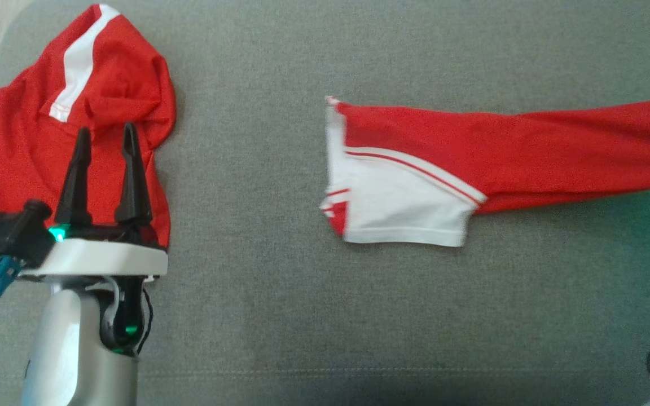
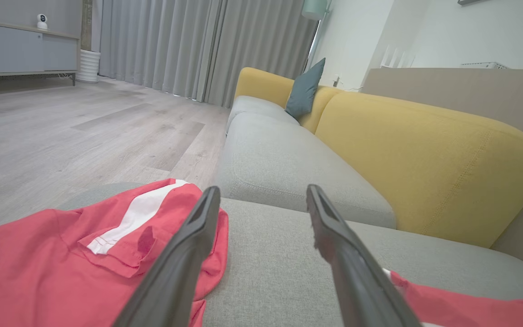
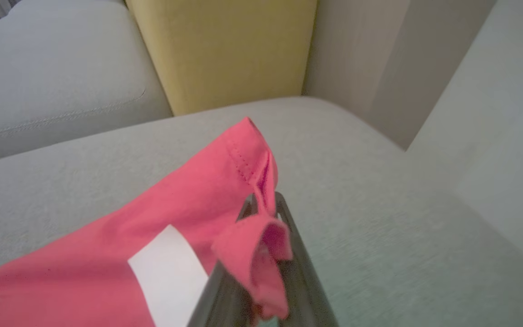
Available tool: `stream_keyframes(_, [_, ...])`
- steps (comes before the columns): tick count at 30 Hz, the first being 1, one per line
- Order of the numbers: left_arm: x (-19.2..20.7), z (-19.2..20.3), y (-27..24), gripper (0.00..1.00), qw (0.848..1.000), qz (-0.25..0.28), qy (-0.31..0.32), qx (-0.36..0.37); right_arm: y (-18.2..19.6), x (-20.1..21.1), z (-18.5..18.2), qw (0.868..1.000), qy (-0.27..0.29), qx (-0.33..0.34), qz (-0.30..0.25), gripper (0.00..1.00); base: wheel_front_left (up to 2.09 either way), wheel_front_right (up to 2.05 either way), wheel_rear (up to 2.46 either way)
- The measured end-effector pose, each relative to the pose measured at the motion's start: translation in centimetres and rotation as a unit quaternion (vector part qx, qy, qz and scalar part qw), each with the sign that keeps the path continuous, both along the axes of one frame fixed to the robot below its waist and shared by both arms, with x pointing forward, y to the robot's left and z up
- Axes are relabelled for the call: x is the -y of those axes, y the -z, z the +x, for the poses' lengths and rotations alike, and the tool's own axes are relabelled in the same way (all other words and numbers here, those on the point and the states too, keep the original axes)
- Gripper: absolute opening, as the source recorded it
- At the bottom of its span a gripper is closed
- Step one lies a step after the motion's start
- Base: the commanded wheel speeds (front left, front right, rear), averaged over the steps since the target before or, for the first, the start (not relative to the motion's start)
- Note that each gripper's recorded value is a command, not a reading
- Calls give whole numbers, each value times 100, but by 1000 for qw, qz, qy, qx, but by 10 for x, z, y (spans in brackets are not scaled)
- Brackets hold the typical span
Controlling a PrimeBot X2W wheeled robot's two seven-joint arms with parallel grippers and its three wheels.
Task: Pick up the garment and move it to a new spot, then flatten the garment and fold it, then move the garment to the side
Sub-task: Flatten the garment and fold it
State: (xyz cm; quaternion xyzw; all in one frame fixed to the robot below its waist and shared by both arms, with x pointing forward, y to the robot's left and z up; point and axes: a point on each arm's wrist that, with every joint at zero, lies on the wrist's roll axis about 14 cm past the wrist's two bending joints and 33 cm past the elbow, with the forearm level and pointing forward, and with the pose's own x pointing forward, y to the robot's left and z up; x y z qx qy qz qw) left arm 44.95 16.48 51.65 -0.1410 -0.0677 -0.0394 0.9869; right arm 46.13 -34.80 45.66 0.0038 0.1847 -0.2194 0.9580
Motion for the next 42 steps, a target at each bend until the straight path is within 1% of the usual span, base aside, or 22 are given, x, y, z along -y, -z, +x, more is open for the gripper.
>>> stream_keyframes(2, [0, -3, -3, 100, 1000, -1, 0, 3, -16, 10, -3, 1000, 8, 14, -27, 0, 0, 0, 0])
stream_keyframes(4, [0, -6, -7, 100, 1000, -3, 0, 7, -26, 9, -2, 999, 5, 24, -37, 0, 0, 0, 0])
stream_keyframes(6, [0, -9, -10, 100, 1000, -9, -1, 11, -32, 1, 0, 999, -6, 31, -40, 0, 0, 0, 0])
stream_keyframes(10, [1, -16, -18, 100, 1000, -13, -3, 18, -47, -29, 9, 997, -47, 54, -39, 0, 0, 0, 0])
stream_keyframes(15, [4, -29, -21, 100, 1000, -16, -3, 19, -76, -71, 17, 989, -108, 93, -27, 0, 0, 0, 0])
stream_keyframes(20, [3, -40, -27, 100, 1000, -20, -5, 24, -86, -134, 19, 973, -193, 120, 35, 0, 0, 0, 0])
stream_keyframes(21, [3, -40, -27, 100, 1000, -20, -5, 24, -86, -134, 19, 973, -193, 120, 35, 0, 0, 0, 0])
stream_keyframes(22, [3, -42, -28, 100, 999, -19, -6, 26, -86, -146, 18, 969, -209, 122, 45, 0, 0, 0, 0])
stream_keyframes(26, [-5, -48, -29, 100, 999, -18, -18, 26, -78, -193, 12, 951, -267, 118, 97, 0, 0, 0, 0])
stream_keyframes(29, [-9, -52, -28, 100, 999, -17, -24, 24, -66, -219, 8, 941, -299, 107, 118, 0, 0, 0, 0])
stream_keyframes(37, [-16, -59, -22, 100, 999, -18, -35, 16, -21, -279, -2, 915, -353, 73, 184, 0, 0, 0, 0])
stream_keyframes(42, [-25, -63, -17, 100, 999, -20, -49, 8, 7, -306, -12, 903, -373, 42, 209, 0, 0, 0, 0])
